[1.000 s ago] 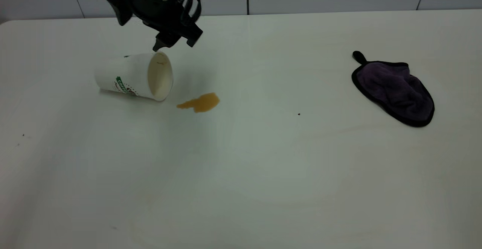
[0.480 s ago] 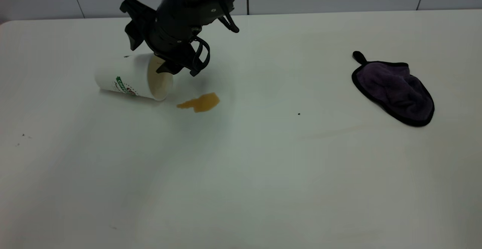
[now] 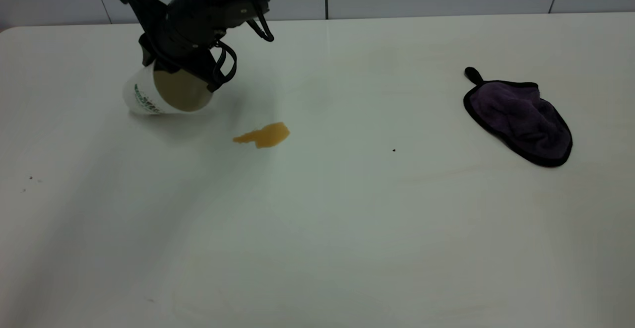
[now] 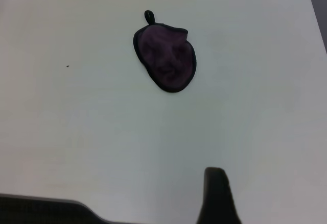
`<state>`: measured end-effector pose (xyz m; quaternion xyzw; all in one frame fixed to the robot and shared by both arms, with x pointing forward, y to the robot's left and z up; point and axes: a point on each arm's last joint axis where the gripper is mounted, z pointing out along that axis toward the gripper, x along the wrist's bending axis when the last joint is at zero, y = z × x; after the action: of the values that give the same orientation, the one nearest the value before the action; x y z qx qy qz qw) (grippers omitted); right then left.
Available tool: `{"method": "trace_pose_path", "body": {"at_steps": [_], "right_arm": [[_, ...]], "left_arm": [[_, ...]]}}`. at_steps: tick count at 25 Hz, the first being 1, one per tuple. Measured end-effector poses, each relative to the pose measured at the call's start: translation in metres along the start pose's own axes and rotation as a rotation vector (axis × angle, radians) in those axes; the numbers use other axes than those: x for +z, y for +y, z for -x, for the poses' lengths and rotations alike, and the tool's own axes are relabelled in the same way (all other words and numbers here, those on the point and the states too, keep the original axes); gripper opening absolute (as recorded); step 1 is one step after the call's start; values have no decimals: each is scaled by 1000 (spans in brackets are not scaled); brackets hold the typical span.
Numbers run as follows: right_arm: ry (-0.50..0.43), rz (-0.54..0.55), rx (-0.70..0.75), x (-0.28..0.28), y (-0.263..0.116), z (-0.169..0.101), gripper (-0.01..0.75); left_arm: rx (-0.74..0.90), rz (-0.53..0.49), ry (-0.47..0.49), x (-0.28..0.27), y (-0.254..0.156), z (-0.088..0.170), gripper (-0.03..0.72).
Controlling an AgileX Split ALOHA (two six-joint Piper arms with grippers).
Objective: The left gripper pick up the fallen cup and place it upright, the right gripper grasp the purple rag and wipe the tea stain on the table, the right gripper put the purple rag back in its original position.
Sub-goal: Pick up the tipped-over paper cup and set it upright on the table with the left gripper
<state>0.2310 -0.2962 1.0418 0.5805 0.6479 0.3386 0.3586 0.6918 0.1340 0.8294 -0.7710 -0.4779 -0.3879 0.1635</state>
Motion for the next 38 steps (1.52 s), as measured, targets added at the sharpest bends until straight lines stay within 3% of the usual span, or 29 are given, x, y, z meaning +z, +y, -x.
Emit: {"method": "trace_pose_path", "body": {"at_steps": [3,9,13,20,32,38], "right_arm": [[0,0,0,0,0,0,562],[0,0,0,0,0,0,562],[0,0,0,0,0,0,562],[0,0,0,0,0,0,562],[0,0,0,0,0,0,562],[0,0,0,0,0,0,561]], "left_arm": [[-37,18,-55,-22,12,-27,-21],[-178,46,-369,-51,23,-117,-22],[-230,32,-570,-27,15,-143,-22],[-291,13,-757,21,1,-149,-22],[-330,-29,-850,69,-2,-107,-21],[-362,-25,-878,75,-1,-98,47]]}}
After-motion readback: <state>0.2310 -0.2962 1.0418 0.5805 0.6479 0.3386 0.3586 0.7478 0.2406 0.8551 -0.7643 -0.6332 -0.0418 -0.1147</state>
